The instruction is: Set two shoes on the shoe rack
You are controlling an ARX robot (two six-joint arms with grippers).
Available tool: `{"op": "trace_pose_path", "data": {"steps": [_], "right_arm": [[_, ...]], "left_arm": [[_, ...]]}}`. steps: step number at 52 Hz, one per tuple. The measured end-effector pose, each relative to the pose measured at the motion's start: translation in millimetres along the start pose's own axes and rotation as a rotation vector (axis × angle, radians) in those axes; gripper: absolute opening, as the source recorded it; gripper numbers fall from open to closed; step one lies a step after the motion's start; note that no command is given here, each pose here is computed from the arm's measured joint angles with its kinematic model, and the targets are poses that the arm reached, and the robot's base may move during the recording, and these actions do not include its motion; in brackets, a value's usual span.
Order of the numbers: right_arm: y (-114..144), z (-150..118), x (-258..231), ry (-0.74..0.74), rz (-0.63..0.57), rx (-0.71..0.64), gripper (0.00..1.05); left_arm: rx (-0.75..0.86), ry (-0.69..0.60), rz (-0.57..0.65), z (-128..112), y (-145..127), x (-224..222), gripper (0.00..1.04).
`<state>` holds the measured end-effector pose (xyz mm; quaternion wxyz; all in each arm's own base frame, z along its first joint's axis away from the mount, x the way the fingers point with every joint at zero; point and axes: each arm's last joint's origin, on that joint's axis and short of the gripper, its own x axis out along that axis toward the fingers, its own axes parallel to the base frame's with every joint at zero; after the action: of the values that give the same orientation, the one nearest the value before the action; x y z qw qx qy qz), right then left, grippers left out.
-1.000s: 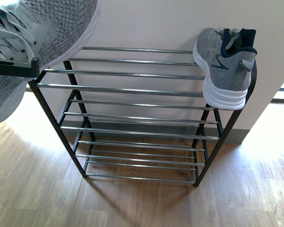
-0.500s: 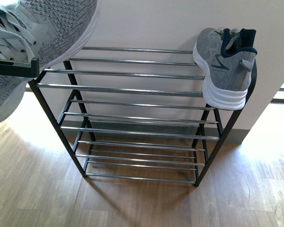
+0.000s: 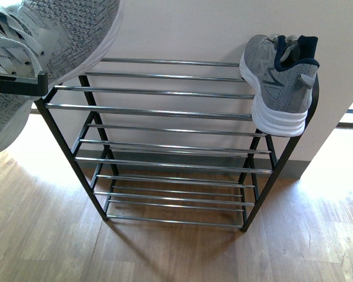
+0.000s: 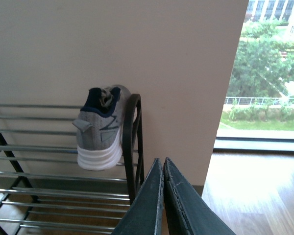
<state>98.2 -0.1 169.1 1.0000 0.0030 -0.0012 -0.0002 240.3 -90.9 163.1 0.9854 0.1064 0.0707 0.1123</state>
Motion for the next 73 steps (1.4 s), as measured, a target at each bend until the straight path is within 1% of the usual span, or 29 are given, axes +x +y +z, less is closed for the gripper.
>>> {"op": "trace_pose_path", "data": {"steps": [9, 14, 20, 22, 27, 31, 32, 34, 37, 40, 41, 43, 44, 48, 51, 58, 62, 70, 73], "right_arm": [[0.0, 0.7, -1.3, -0.011, 0.0, 0.0, 0.02], [0.0, 0.8, -1.3, -0.012, 0.0, -0.002, 0.21], [0.0, 0.8, -1.4, -0.013, 0.0, -0.002, 0.47], [0.0, 0.8, -1.4, -0.013, 0.002, -0.002, 0.54], [0.1, 0.8, -1.4, -0.012, 0.003, -0.002, 0.77], [-0.2, 0.7, -1.5, -0.011, -0.007, -0.001, 0.88], [-0.1, 0.7, -1.5, -0.012, -0.006, -0.001, 0.93], [-0.1, 0.7, -1.5, -0.012, -0.003, -0.001, 0.97], [-0.1, 0.7, -1.5, -0.012, -0.003, -0.002, 0.95], [-0.1, 0.7, -1.5, -0.012, -0.003, -0.002, 0.96], [-0.1, 0.7, -1.5, -0.012, -0.003, -0.002, 0.96], [0.0, 0.7, -1.5, -0.012, -0.003, -0.002, 0.96], [0.0, 0.7, -1.5, -0.012, -0.003, -0.002, 0.96], [0.0, 0.7, -1.5, -0.012, 0.0, -0.002, 0.96], [0.0, 0.7, -1.5, -0.012, 0.0, -0.002, 0.96], [0.0, 0.7, -1.5, -0.012, 0.0, -0.002, 0.96], [0.0, 0.7, -1.5, -0.012, 0.0, -0.002, 0.96], [0.0, 0.7, -1.5, -0.012, 0.0, -0.002, 0.96], [0.0, 0.7, -1.5, -0.012, 0.0, -0.002, 0.96]], "left_arm": [[0.0, 0.0, -0.001, 0.0, 0.0, 0.0, 0.02], [0.0, 0.0, 0.0, 0.0, 0.0, 0.0, 0.02], [0.0, 0.0, 0.0, 0.0, 0.0, 0.0, 0.02], [0.0, 0.0, 0.001, 0.0, 0.2, 0.1, 0.02], [-0.001, 0.004, 0.023, -0.4, 1.7, 0.8, 0.02], [-0.005, 0.065, 0.104, 2.7, -3.9, -0.7, 0.02], [-0.024, 0.093, 0.143, 6.1, -8.8, -1.3, 0.02], [-0.068, 0.135, 0.158, 12.5, -14.9, 1.5, 0.02], [-0.158, 0.193, 0.133, 23.6, -20.5, 11.3, 0.02], [-0.239, 0.249, 0.112, 33.4, -26.1, 22.6, 0.02], [-0.297, 0.275, 0.098, 37.1, -29.3, 28.1, 0.02], [-0.361, 0.316, 0.077, 42.3, -34.7, 36.7, 0.02], [-0.369, 0.33, 0.07, 43.7, -36.7, 39.6, 0.02], [-0.494, 0.414, 0.054, 50.7, -54.9, 61.6, 0.02], [-0.521, 0.45, 0.044, 53.4, -64.2, 71.7, 0.02], [-0.568, 0.515, -0.023, 63.3, -100.7, 100.9, 0.02], [-0.572, 0.556, -0.059, 67.5, -116.7, 113.2, 0.02], [-0.541, 0.688, -0.153, 81.1, -162.0, 140.3, 0.02], [-0.518, 0.694, -0.189, 84.7, -176.6, 147.7, 0.02]]}}
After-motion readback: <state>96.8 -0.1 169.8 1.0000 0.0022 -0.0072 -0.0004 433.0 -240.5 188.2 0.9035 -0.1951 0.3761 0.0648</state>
